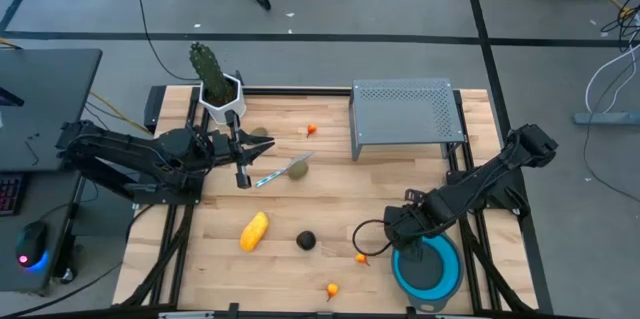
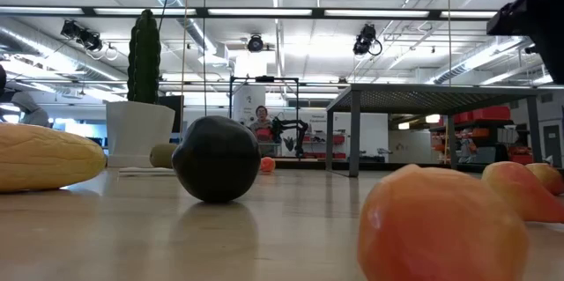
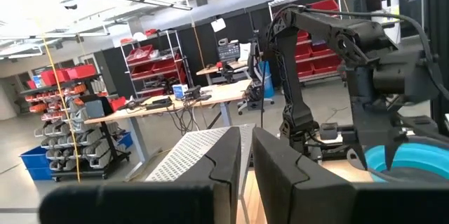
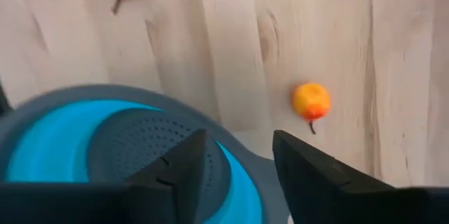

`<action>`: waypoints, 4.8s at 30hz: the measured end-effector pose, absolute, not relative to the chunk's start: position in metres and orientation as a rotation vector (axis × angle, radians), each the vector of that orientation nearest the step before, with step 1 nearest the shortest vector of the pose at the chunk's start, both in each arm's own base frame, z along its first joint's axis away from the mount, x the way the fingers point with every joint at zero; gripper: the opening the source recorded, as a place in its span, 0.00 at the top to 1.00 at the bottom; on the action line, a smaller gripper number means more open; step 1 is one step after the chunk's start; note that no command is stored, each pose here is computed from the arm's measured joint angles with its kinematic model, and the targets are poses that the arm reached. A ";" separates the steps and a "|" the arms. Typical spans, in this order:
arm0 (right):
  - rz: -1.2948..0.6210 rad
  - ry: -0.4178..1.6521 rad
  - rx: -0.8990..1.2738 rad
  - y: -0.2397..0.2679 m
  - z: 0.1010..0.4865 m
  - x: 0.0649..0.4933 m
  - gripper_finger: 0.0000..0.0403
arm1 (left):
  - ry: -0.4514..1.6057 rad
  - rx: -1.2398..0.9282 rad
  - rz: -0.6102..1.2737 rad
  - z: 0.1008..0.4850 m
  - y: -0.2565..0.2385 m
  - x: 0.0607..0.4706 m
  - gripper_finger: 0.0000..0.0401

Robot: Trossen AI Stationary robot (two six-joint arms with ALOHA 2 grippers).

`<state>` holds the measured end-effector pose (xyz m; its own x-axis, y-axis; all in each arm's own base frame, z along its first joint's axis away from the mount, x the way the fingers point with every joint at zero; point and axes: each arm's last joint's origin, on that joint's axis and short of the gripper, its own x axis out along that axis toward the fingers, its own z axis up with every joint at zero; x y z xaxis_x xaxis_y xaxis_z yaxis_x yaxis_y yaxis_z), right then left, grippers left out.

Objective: Pick & Place Fruit
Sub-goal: Put the blue strainer bowl on the shelf

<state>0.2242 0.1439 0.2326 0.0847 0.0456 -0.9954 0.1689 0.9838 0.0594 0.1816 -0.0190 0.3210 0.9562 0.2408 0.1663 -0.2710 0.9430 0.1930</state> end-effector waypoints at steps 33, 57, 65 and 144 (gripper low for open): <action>-0.011 1.590 -0.049 0.151 0.200 0.236 0.64 | -0.138 0.235 0.263 0.321 -0.019 0.182 0.89; 0.125 1.561 0.062 0.153 0.222 0.234 0.89 | -0.137 0.246 0.264 0.321 -0.019 0.182 0.89; 0.044 1.368 0.190 0.135 0.266 0.227 0.89 | -0.138 0.245 0.264 0.321 -0.019 0.182 0.89; -0.772 0.672 0.854 -0.155 0.343 0.120 0.91 | -0.145 0.311 0.272 0.323 -0.019 0.181 0.89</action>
<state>0.1196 -0.1554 0.3434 0.5492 -0.3157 -0.7738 0.8098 0.4299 0.3994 0.1812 -0.0189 0.3226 0.9532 0.2414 0.1821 -0.2859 0.9158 0.2820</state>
